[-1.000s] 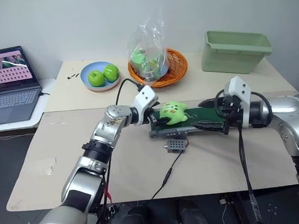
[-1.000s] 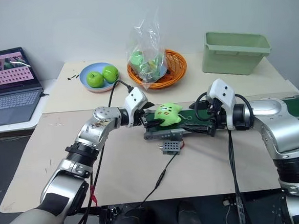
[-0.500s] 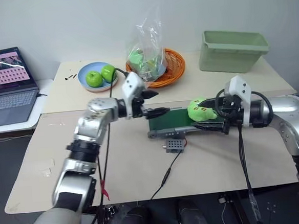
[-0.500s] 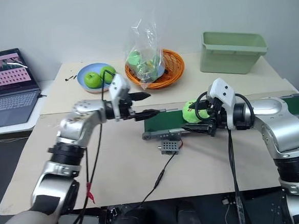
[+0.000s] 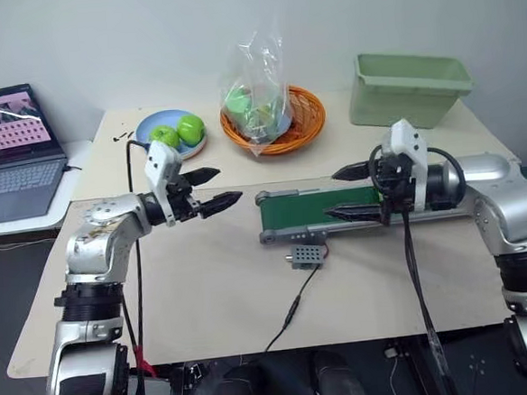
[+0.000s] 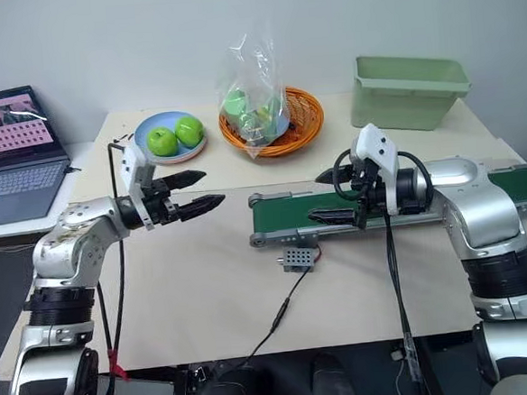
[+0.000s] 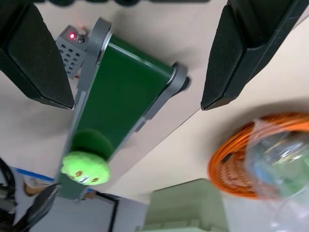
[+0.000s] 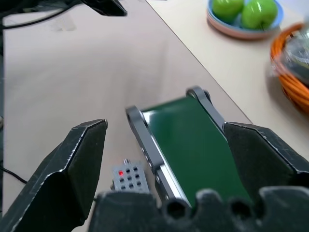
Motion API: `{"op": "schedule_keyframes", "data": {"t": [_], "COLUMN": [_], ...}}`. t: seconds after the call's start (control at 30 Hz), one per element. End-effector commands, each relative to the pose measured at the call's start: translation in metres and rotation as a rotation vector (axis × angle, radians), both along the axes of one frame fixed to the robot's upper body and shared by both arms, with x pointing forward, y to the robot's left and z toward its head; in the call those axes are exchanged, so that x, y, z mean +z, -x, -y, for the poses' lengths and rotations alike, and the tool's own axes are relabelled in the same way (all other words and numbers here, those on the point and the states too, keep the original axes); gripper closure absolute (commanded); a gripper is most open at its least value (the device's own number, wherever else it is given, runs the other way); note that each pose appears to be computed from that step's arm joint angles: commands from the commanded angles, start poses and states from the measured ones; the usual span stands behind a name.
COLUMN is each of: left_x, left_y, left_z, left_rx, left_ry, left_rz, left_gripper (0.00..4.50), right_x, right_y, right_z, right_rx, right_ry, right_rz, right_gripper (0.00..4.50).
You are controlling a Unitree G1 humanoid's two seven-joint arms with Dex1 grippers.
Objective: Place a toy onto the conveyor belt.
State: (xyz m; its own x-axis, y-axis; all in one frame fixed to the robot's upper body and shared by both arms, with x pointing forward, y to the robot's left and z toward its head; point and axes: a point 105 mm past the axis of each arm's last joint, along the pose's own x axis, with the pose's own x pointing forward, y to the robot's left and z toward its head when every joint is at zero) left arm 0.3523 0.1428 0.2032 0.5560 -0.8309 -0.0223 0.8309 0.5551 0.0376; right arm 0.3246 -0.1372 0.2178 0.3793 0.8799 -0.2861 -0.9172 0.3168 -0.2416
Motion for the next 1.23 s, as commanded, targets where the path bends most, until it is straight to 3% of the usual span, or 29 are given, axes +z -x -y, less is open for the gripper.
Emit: {"op": "schedule_keyframes", "data": {"t": [0.03, 0.33, 1.23], "left_x": [0.021, 0.021, 0.017], "left_y": [0.016, 0.028, 0.025], "left_z": [-0.008, -0.003, 0.001], "left_rx": [0.018, 0.042, 0.083], "left_ry": [0.035, 0.049, 0.018], "left_rz": [0.055, 0.04, 0.057], "left_gripper": [0.06, 0.06, 0.06], "right_x": [0.011, 0.009, 0.006], "right_y": [-0.001, -0.006, -0.014], "right_z": [-0.006, -0.014, -0.018], "right_rx": [0.037, 0.074, 0.088], "right_ry": [-0.018, -0.015, 0.002], "right_rz": [0.036, 0.027, 0.04], "right_gripper": [0.0, 0.0, 0.0]}}
